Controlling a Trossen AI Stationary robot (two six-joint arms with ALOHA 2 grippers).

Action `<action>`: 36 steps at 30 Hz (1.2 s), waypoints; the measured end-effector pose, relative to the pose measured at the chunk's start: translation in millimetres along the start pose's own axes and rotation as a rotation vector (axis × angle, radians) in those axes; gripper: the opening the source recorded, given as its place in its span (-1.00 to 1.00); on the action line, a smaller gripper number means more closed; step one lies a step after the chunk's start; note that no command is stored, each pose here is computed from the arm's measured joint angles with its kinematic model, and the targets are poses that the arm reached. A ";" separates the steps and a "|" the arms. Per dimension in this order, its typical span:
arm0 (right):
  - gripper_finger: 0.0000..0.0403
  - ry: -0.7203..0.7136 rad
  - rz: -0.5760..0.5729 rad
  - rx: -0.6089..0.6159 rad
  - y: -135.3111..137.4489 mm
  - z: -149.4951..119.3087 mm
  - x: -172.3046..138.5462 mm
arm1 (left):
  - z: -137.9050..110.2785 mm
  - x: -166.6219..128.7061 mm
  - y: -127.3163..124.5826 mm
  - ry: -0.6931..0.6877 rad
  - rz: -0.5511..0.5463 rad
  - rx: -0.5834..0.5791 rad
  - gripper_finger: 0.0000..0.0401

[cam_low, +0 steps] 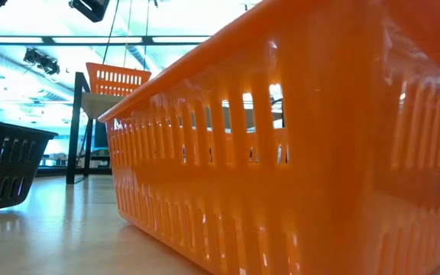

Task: Stack baskets on shelf by color
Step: Put the top gray bin on the shelf

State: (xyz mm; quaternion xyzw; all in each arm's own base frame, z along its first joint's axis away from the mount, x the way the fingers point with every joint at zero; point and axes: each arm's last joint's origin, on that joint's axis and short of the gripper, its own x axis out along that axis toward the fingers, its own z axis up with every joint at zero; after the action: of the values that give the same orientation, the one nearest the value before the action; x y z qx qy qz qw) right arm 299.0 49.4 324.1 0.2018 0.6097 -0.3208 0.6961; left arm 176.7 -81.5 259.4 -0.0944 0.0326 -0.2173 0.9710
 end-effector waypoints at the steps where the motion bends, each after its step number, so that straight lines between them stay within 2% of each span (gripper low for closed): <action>1: -0.94 -0.023 -0.014 -0.037 -2.4 0.8 -6.3 | 0.0 0.0 0.0 0.000 0.000 0.000 -0.74; 5: -0.94 -0.126 -0.029 -0.285 -4.5 6.9 -23.3 | 0.0 0.0 0.0 0.000 0.001 0.001 -0.74; 9: -0.94 -0.192 -0.059 -0.507 -7.1 16.0 -27.7 | 0.1 0.0 0.6 -0.004 0.020 0.001 -0.74; 14: -0.94 -0.193 -0.091 -0.733 -13.4 27.7 -24.2 | 0.2 0.0 0.8 -0.006 0.029 0.004 -0.74; 20: -0.94 -0.195 -0.123 -0.945 -25.8 47.0 -19.0 | 0.2 0.0 1.1 -0.007 0.038 0.014 -0.74; 23: -0.94 -0.208 -0.135 -0.986 -35.4 60.0 -16.2 | 0.2 0.0 1.2 -0.008 0.043 0.014 -0.74; 28: -0.94 -0.212 -0.149 -0.980 -57.4 81.9 -10.6 | 0.3 -0.1 1.9 -0.012 0.065 0.013 -0.74; 36: -0.94 -0.331 -0.029 -0.986 -81.0 116.3 -3.2 | 0.4 -0.1 2.3 -0.014 0.071 0.012 -0.74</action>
State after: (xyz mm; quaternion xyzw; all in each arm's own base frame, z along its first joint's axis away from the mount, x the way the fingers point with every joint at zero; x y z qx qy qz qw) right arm 326.4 -85.9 356.6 -0.2121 0.5729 -0.0328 0.7910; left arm 177.6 -79.4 259.4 -0.0889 0.0281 -0.1821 0.9789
